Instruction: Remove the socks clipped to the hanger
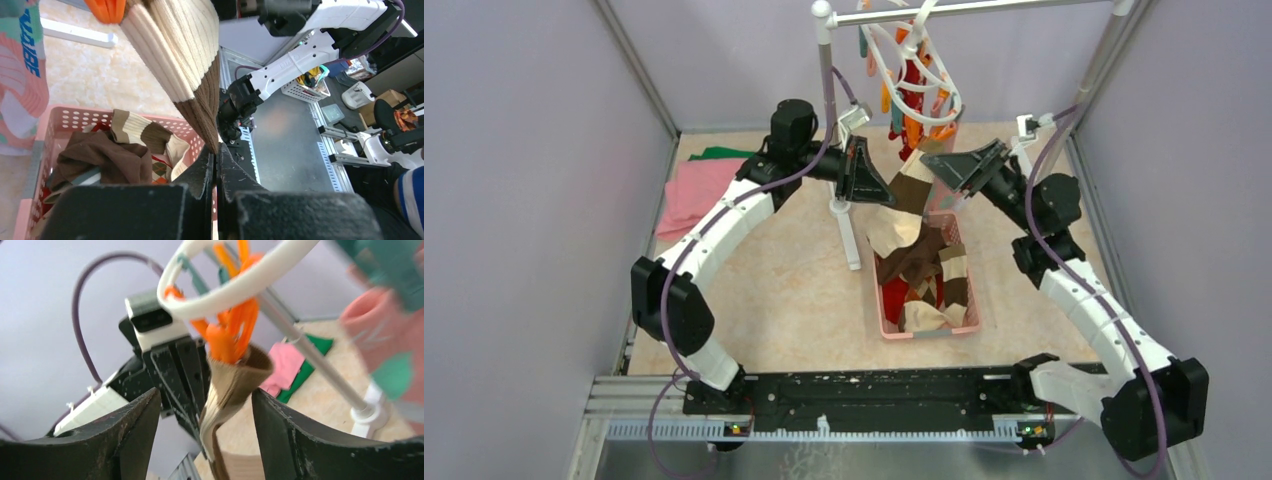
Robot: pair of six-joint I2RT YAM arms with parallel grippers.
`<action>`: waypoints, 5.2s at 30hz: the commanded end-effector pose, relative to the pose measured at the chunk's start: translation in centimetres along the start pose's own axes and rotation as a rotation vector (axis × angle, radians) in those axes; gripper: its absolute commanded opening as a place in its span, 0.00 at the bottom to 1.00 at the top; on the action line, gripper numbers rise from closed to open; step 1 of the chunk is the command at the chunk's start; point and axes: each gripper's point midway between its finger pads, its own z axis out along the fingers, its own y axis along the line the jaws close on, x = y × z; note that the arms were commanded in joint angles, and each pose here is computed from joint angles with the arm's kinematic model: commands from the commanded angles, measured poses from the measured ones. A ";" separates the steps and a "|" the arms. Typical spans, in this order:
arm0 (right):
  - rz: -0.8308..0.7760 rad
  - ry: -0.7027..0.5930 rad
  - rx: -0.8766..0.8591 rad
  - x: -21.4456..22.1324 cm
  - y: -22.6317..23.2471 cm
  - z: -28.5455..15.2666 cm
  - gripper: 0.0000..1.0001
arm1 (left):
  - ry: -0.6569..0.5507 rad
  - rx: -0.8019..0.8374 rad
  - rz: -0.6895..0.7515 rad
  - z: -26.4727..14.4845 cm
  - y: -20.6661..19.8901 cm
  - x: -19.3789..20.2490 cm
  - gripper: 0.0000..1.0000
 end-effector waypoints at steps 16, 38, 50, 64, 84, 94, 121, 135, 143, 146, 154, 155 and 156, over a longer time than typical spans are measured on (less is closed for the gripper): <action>0.047 -0.127 -0.225 -6.0 2.8 1.0 0.69 | 0.009 0.100 -0.011 -0.6 -3.3 0.1 0.00; -0.096 -0.128 -0.114 -7.5 2.1 2.5 0.06 | -0.009 0.060 -0.044 -0.4 -2.4 0.2 0.00; -0.278 -0.084 0.090 -8.0 0.4 3.4 0.00 | 0.046 -0.021 -0.080 0.3 1.7 3.4 0.00; -0.250 -0.026 0.152 -7.0 -1.2 3.4 0.02 | 0.160 -0.065 0.074 5.3 2.7 5.9 0.00; -0.271 0.004 0.280 -4.9 -3.8 -0.4 0.74 | 0.213 -0.088 0.042 3.6 2.1 9.4 0.99; -0.484 -0.024 0.440 -4.7 -10.1 -4.4 0.87 | 0.156 -0.087 0.047 2.2 1.5 6.8 0.99; -0.689 -0.317 0.516 -8.3 -14.7 -5.1 0.00 | 0.074 -0.069 0.009 0.6 0.4 3.9 0.99; -0.430 -0.073 0.268 -1.4 -4.6 -3.4 0.00 | 0.056 -0.089 0.089 0.5 -0.2 1.1 0.99; -0.315 -0.041 0.188 1.3 -0.6 -1.0 0.00 | 0.056 -0.146 0.218 1.1 0.5 -0.7 0.99; -0.319 -0.029 0.210 1.5 -0.1 0.0 0.00 | 0.060 -0.133 0.241 1.7 0.2 -1.0 0.99; -0.279 -0.027 0.326 1.4 -0.5 1.7 0.00 | 0.138 -0.364 0.354 3.2 3.9 0.0 0.99; -0.274 -0.027 0.333 1.4 -0.6 1.8 0.00 | 0.139 -0.407 0.360 3.1 4.8 -0.1 0.99; -0.266 -0.024 0.335 1.5 -0.5 1.8 0.00 | 0.136 -0.441 0.366 2.9 5.4 -0.3 0.99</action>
